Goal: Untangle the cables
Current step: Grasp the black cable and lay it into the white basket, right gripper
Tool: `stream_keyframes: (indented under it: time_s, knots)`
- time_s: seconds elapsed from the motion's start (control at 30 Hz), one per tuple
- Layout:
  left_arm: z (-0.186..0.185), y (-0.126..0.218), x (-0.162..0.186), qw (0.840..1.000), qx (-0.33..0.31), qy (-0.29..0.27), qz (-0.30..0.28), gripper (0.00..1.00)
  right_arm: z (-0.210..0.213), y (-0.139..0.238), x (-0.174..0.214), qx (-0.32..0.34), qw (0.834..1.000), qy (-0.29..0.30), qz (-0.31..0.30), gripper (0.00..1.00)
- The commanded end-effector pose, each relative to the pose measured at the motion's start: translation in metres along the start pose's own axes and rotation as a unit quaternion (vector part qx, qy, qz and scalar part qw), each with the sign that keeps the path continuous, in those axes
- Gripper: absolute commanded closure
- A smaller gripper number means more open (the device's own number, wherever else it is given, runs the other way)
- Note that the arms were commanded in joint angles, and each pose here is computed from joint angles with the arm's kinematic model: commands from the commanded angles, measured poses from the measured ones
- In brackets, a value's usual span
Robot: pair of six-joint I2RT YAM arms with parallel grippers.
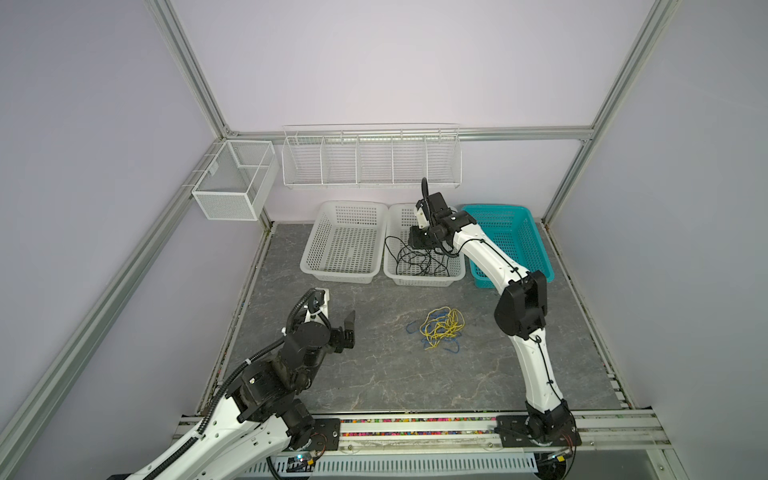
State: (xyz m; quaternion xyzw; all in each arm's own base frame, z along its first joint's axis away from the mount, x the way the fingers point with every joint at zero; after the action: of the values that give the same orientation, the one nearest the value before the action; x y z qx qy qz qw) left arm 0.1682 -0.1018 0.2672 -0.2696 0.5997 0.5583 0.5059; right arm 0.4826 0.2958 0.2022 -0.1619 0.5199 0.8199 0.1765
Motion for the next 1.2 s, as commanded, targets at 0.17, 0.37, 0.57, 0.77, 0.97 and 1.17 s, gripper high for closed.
stream_keyframes:
  time_s: [0.17,0.37,0.57,0.77,0.97,1.17]
  knots:
    - [-0.002,-0.002,0.003,1.000,0.007,-0.007,0.003,0.01,0.023,-0.002,0.027,-0.006,0.996,0.093,-0.002,0.45]
    - [-0.002,-0.002,0.004,1.000,0.008,-0.008,0.005,0.01,0.028,-0.025,0.031,-0.042,0.995,0.094,0.010,0.45]
    - [-0.002,-0.002,0.004,1.000,0.008,-0.008,0.004,0.01,0.025,-0.045,0.027,-0.040,0.993,0.107,-0.002,0.47]
    - [-0.003,-0.002,0.004,1.000,0.010,-0.008,0.004,0.01,0.025,-0.063,0.033,-0.053,0.992,0.112,0.013,0.50]
    - [-0.003,-0.002,0.004,1.000,0.012,-0.008,0.004,0.01,0.017,-0.083,0.038,-0.042,0.992,0.120,0.014,0.54]
    - [-0.005,-0.003,0.005,1.000,0.014,-0.010,0.007,0.01,0.004,-0.106,0.037,-0.018,0.992,0.124,0.005,0.65]
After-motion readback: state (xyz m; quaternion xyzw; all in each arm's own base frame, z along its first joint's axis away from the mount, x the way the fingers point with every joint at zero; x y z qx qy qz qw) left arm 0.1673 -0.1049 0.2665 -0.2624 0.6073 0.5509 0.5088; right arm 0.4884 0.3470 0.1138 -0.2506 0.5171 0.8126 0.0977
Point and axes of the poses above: each gripper's point midway between its finger pads, its own y axis back along the fingers, its own z axis along the line the jaws close on, x = y × z, the point moved 5 cm from there along y, back along the fingers, and after that the axes turned 13 degrees about -y, right-handed, at the moved point
